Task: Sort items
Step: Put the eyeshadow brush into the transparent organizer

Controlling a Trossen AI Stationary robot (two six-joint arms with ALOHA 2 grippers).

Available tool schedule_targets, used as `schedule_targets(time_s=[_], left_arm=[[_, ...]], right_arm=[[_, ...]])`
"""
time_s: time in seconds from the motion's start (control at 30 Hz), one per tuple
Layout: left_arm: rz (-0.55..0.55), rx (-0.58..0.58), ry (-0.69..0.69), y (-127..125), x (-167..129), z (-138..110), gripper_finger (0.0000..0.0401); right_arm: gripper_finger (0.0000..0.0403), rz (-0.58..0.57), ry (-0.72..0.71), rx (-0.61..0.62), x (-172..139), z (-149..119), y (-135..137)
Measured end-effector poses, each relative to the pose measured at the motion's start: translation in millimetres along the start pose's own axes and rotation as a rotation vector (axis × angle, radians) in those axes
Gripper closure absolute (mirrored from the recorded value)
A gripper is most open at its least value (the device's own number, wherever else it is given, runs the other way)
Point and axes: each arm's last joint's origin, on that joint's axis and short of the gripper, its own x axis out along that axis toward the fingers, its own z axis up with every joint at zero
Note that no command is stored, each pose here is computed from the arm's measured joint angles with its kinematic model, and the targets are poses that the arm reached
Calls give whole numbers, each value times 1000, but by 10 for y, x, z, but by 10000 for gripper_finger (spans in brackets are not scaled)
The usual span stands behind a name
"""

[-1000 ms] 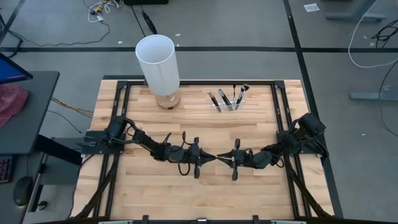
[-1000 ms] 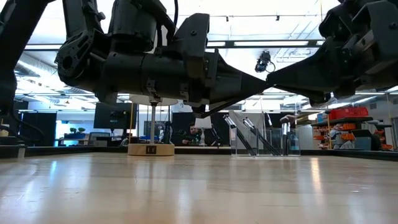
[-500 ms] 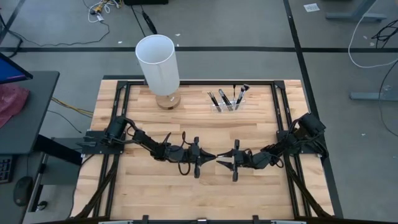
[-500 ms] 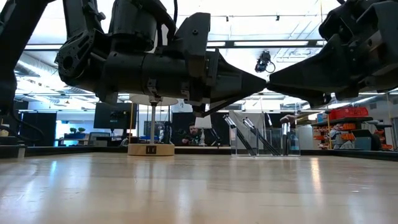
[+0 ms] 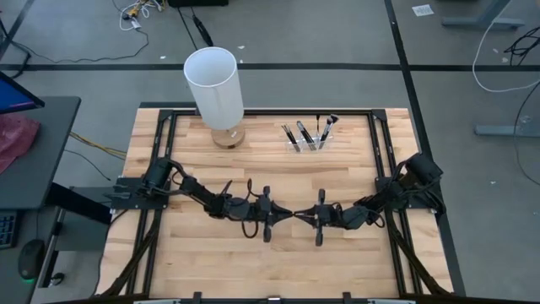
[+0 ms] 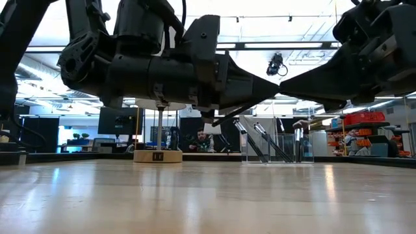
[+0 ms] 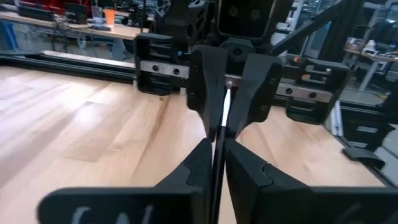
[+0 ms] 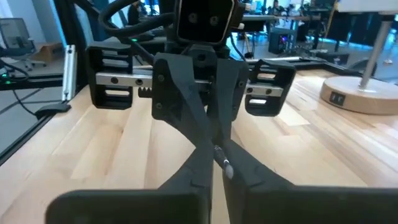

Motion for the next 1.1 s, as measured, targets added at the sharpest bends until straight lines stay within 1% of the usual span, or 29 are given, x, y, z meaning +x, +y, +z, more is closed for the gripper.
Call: schedule_targets(time_s=[0.13,0.23,0.33,0.4,0.5,0.63,0.7,0.77,0.83,0.9,1.0,1.1], left_arm=[[14,44,-3,10,2,2,324],[48,79,27,20,-4,4,290],[111,117,109,35,-28,11,261],[139,119,166,46,-47,16,247],[158,90,213,59,-65,-5,236],[162,68,218,61,-64,-23,236],[165,62,229,64,-67,-48,240],[166,42,226,62,-67,-46,243],[167,42,228,63,-67,-47,245],[166,41,226,60,-67,-45,247],[166,41,226,60,-67,-45,247],[166,42,225,60,-67,-45,247]], right_arm=[[395,-45,68,-27,-44,76,-33],[395,-90,146,-30,-110,267,-86],[395,-166,290,-50,-150,576,-191],[395,-242,388,-56,-163,863,-297],[395,-350,510,-82,-144,1304,-515],[395,-430,623,-111,1,1811,-897],[395,-456,666,-132,87,1979,-1125],[396,-458,684,-127,177,2130,-1356],[396,-446,704,-106,259,2228,-1593],[396,-426,743,-84,343,2255,-1801],[396,-387,810,-61,467,2209,-2033],[395,-321,875,-33,590,2081,-2174]])
